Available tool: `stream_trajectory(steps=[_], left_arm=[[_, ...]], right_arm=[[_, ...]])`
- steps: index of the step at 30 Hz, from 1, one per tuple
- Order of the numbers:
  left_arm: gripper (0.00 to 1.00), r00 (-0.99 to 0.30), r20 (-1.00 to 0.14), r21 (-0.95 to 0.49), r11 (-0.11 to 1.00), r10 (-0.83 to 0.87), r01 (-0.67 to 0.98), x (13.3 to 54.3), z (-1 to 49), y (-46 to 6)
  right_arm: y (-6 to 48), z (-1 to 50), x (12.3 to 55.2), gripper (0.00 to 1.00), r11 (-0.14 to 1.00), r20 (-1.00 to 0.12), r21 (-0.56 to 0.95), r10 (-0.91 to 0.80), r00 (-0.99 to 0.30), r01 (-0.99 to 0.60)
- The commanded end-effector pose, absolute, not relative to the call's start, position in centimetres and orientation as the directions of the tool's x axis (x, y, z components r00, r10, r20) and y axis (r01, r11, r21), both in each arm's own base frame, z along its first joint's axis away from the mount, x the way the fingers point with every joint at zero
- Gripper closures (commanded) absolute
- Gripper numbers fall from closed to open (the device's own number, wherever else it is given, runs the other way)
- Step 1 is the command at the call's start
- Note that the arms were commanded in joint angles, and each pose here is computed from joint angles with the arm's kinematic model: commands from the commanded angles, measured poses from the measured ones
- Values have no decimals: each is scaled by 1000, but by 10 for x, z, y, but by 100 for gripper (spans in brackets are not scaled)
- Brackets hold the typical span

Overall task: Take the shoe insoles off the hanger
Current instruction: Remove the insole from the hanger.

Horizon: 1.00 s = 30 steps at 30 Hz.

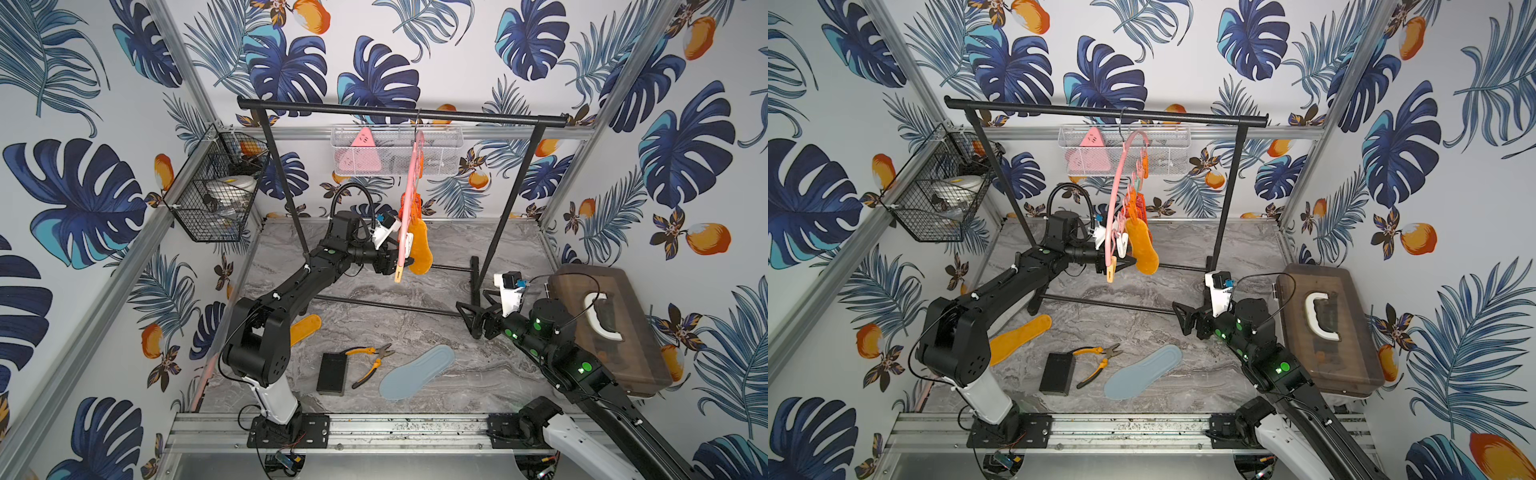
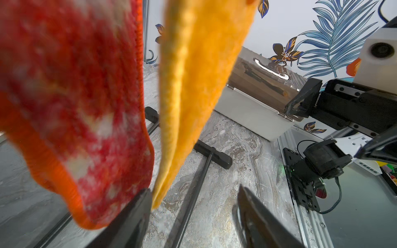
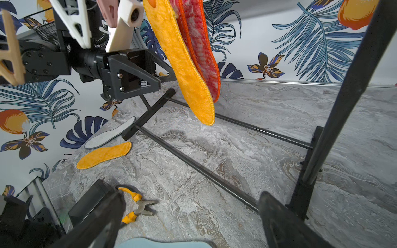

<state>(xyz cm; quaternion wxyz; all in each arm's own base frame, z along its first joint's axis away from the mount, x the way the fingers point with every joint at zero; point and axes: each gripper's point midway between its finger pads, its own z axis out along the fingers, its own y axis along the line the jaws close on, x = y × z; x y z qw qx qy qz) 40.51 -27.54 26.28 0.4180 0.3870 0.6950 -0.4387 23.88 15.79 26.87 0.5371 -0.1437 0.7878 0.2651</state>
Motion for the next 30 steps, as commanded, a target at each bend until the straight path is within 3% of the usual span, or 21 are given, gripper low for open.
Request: stream_trajectory(steps=[1, 9, 14, 17, 22, 27, 30], left_arm=[[41, -327, -932, -276, 276, 159, 921, 403, 270, -283], [35, -302, -935, -237, 307, 183, 922, 411, 261, -284], [36, -291, -937, -224, 306, 194, 925, 412, 259, -284], [44, -300, -936, -242, 281, 185, 929, 409, 260, -286], [77, -294, -938, -252, 223, 182, 942, 394, 264, -287], [89, -280, -942, -239, 217, 183, 946, 384, 267, -284], [95, -264, -942, -223, 203, 206, 954, 374, 267, -281]], right_arm=[[159, 272, 240, 0, 817, -921, 272, 68, -383, -509], [165, 271, 243, 0, 798, -913, 312, 101, -395, -516], [167, 274, 245, 0, 794, -913, 315, 104, -394, -520], [170, 275, 245, 0, 786, -913, 321, 108, -394, -528], [173, 274, 245, 0, 778, -909, 324, 99, -404, -538], [177, 274, 246, 0, 774, -920, 283, 52, -389, -567], [195, 282, 239, 0, 696, -923, 265, -16, -384, -667]])
